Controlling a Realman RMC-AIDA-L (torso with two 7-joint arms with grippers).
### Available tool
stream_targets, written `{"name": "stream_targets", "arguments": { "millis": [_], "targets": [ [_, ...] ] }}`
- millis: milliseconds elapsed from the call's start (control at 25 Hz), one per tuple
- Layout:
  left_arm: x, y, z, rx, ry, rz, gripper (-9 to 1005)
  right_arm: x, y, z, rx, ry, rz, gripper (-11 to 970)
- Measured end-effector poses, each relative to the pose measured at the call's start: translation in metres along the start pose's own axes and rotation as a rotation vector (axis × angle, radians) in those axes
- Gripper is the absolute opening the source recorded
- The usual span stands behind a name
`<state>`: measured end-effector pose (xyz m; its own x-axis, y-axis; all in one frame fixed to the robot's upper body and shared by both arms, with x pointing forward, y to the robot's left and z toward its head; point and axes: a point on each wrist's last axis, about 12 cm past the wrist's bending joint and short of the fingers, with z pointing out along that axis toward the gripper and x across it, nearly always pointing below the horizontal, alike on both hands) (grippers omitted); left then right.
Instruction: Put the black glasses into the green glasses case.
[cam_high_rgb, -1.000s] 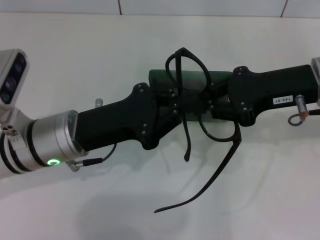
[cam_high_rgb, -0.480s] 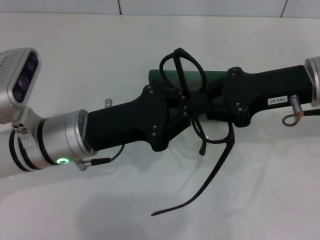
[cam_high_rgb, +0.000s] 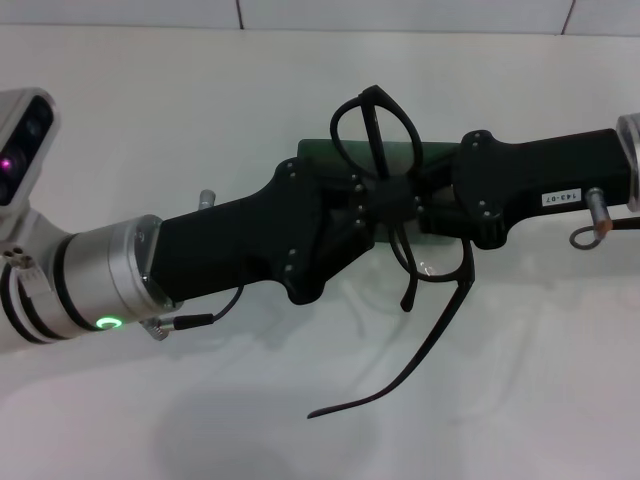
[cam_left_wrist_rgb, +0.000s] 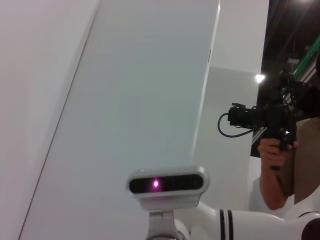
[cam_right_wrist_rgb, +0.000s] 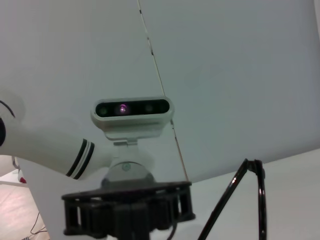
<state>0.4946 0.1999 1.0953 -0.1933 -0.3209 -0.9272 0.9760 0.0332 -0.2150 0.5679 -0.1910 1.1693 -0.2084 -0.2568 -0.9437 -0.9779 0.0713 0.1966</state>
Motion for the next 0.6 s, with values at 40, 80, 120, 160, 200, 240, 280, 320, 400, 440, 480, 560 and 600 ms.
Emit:
{"name": "stream_targets", "arguments": {
  "millis": [40,80,120,160,200,240,280,320,400,440,480,560,600],
  "targets": [
    [0.0006,0.0006,0.0002,-0.004,0.004,-0.002,31,-0.0004,0.0001,0.0001,-0.002,-0.002,-0.003,123],
    [0.0015,0.0015,0.0004,-0.011,0.01,-0.004,31,-0.0013,0.0002,0.0004,-0.004,-0.006,-0.007,123],
    [0.0025,0.0025,0.0007,-0.019,0.017,-0.006,31,-0.0019,0.0003,0.0007,-0.006,-0.008,-0.009,123],
    [0.0036,0.0037,0.0012,-0.028,0.024,-0.008,30,-0.0024,0.0004,0.001,-0.008,-0.01,-0.011,123],
    [0.0045,0.0045,0.0015,-0.036,0.029,-0.01,30,-0.0027,0.0006,0.0015,-0.011,-0.009,-0.012,123],
    [0.0055,0.0056,0.0018,-0.046,0.034,-0.011,30,-0.0027,0.0008,0.0018,-0.013,-0.009,-0.012,123],
    [0.0061,0.0061,0.002,-0.052,0.037,-0.012,30,-0.0027,0.001,0.0022,-0.015,-0.008,-0.013,123],
    [0.0067,0.0068,0.0021,-0.058,0.04,-0.013,30,-0.0027,0.0011,0.0025,-0.016,-0.008,-0.013,123],
    [0.0072,0.0076,0.002,-0.065,0.045,-0.013,30,-0.0027,0.0012,0.0027,-0.017,-0.008,-0.013,123],
    [0.0074,0.0079,0.002,-0.068,0.046,-0.013,30,-0.0027,0.0012,0.0027,-0.017,-0.008,-0.013,123],
    [0.0076,0.0081,0.0019,-0.07,0.047,-0.013,30,-0.0027,0.0013,0.0028,-0.018,-0.008,-0.013,124],
    [0.008,0.0086,0.0018,-0.075,0.05,-0.014,30,-0.0027,0.0013,0.0029,-0.018,-0.007,-0.014,124],
    [0.0081,0.0089,0.0017,-0.078,0.051,-0.014,30,-0.0028,0.0013,0.0029,-0.019,-0.007,-0.014,124]
  ]
}}
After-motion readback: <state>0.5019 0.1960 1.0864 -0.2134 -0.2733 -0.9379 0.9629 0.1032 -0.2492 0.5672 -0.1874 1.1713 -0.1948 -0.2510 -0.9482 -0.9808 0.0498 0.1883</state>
